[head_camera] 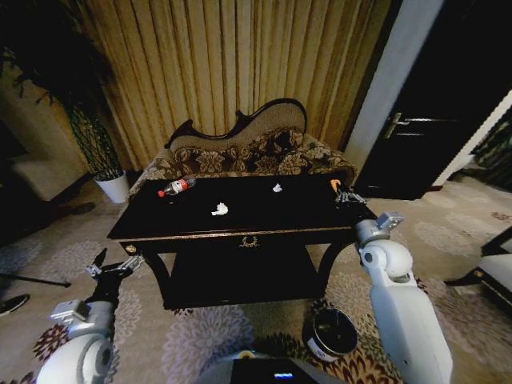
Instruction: Move to the front of the table and place the trash on the table into the trash bin.
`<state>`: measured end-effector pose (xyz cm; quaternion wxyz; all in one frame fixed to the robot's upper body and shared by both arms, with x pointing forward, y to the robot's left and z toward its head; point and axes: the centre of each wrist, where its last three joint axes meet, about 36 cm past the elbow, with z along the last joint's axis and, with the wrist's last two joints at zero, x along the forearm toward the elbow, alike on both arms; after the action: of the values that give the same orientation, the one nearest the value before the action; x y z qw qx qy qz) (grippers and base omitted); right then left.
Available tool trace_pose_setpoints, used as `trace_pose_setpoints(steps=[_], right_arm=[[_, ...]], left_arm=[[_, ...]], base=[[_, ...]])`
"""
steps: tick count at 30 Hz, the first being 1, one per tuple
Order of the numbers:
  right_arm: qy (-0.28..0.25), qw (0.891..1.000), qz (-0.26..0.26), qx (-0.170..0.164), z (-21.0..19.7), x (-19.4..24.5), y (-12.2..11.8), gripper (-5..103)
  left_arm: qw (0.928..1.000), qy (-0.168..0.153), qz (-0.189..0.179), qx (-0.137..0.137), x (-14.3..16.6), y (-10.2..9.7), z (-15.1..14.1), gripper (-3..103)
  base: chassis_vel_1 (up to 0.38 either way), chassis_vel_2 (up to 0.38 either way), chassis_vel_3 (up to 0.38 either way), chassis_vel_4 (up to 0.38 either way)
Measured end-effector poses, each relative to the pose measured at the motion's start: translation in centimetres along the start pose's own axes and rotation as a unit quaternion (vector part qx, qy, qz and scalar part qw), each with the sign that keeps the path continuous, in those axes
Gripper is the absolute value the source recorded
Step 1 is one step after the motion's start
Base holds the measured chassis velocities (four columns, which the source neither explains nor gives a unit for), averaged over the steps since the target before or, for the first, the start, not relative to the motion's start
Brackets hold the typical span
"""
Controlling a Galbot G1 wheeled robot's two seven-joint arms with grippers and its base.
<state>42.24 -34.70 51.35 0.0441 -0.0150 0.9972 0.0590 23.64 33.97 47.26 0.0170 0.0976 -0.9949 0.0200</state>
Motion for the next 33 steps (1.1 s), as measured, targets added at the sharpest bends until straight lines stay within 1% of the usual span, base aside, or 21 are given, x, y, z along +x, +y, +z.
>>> trace_pose_setpoints(steps=[11, 24, 25, 28, 29, 33], right_arm=[[0.006, 1.000, 0.004, 0.001, 0.4, 0.4, -0.2, 4], [0.007, 1.000, 0.007, 0.005, 0.5, 1.1, -0.2, 4], [0.007, 1.000, 0.011, 0.012, 0.7, 1.3, -0.2, 4], [0.005, 1.000, 0.015, 0.019, 1.0, 1.3, -0.2, 4], [0.007, 0.999, 0.021, 0.028, 1.7, 1.5, -0.3, 4], [0.026, 0.999, 0.036, 0.028, 3.5, 2.1, -0.8, 4]], left_arm=[[1.0000, 0.002, -0.001, 0.002, 0.0, 0.0, 0.2, 100], [1.0000, 0.003, -0.001, 0.002, 0.2, 0.0, 0.2, 100], [1.0000, 0.003, -0.001, 0.002, 0.2, 0.0, 0.2, 100], [1.0000, 0.002, -0.001, 0.002, 0.1, 0.0, 0.2, 100], [1.0000, 0.002, -0.001, 0.002, 0.1, 0.1, 0.2, 100], [1.0000, 0.003, 0.000, 0.002, 0.0, 0.1, 0.5, 100]], base=[[0.168, -0.175, -0.182, 0.171], [0.150, -0.155, -0.136, 0.159], [0.164, -0.177, -0.157, 0.181], [0.164, -0.177, -0.152, 0.168], [0.142, -0.139, -0.086, 0.110], [0.065, -0.038, -0.053, 0.046]])
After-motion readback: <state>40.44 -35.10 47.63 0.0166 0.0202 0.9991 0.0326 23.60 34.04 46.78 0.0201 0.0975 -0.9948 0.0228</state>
